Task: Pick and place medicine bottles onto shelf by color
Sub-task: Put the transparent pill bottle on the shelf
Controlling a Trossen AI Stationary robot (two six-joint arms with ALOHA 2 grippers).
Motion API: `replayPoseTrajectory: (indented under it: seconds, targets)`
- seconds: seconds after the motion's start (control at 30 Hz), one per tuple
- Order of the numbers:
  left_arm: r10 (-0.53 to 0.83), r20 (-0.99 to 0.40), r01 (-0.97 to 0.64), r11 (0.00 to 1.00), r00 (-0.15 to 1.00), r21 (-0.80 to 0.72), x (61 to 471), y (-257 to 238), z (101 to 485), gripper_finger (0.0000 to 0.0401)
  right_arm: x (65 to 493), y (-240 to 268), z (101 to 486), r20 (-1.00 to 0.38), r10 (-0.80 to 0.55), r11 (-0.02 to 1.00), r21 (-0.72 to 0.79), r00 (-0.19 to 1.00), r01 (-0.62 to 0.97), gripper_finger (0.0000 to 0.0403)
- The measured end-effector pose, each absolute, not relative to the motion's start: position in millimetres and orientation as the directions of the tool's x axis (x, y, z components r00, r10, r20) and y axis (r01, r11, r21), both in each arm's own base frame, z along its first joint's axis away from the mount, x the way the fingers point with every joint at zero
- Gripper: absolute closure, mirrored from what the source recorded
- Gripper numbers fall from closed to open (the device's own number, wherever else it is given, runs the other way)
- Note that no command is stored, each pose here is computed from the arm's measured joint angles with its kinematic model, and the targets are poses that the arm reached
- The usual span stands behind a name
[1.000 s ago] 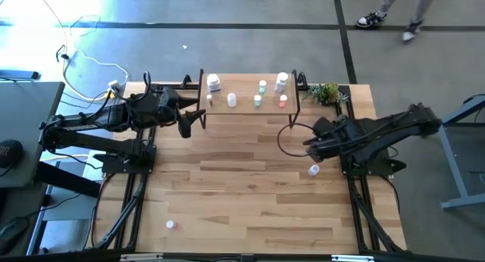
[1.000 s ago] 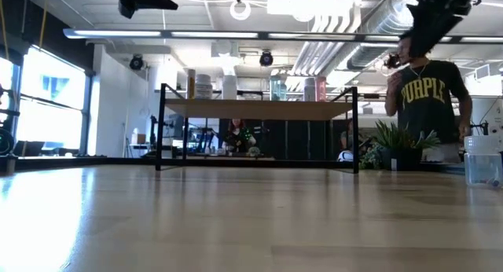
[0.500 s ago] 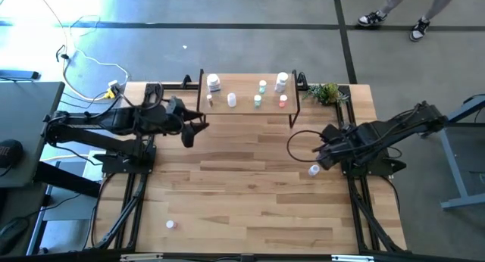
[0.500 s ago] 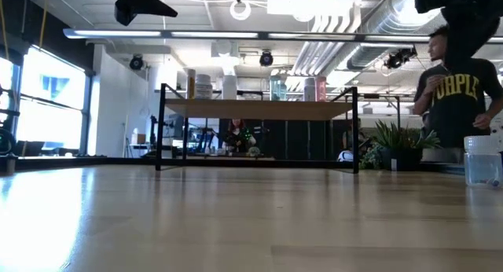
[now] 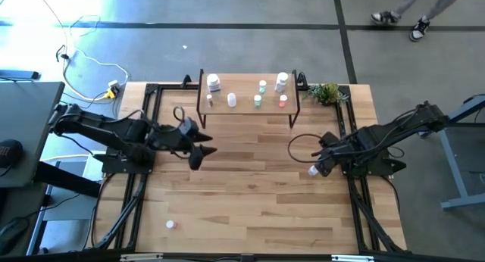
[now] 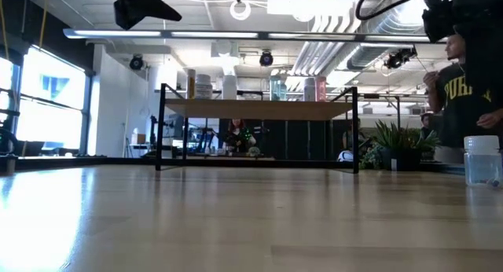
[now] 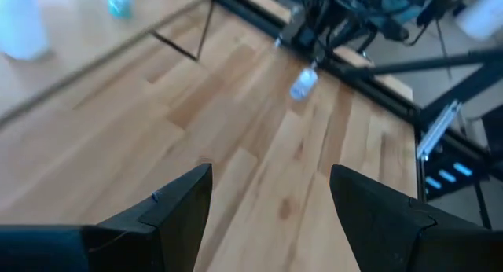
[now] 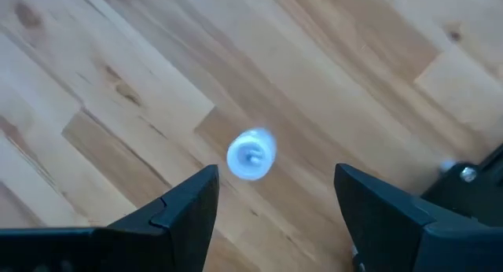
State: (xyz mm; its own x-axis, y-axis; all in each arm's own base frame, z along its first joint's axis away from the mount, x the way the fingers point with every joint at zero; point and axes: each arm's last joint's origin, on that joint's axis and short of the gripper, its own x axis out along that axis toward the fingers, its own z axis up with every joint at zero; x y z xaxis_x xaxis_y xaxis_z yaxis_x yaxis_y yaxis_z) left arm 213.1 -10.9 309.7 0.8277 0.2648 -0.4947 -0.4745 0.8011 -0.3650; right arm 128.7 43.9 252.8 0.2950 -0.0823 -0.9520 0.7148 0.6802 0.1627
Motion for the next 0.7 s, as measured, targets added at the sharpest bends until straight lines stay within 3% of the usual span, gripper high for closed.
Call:
replayPoseTrajectory:
  seconds: [0.7]
  targets:
    - [0.18, -0.568, -0.454, 0.803, 0.803, -0.387, 228.8, -47.8, 288.5, 0.0153, 131.1, 54.8, 210.4, -0.946, -0.024, 0.6, 0.245, 0.323, 0.761, 0.0158]
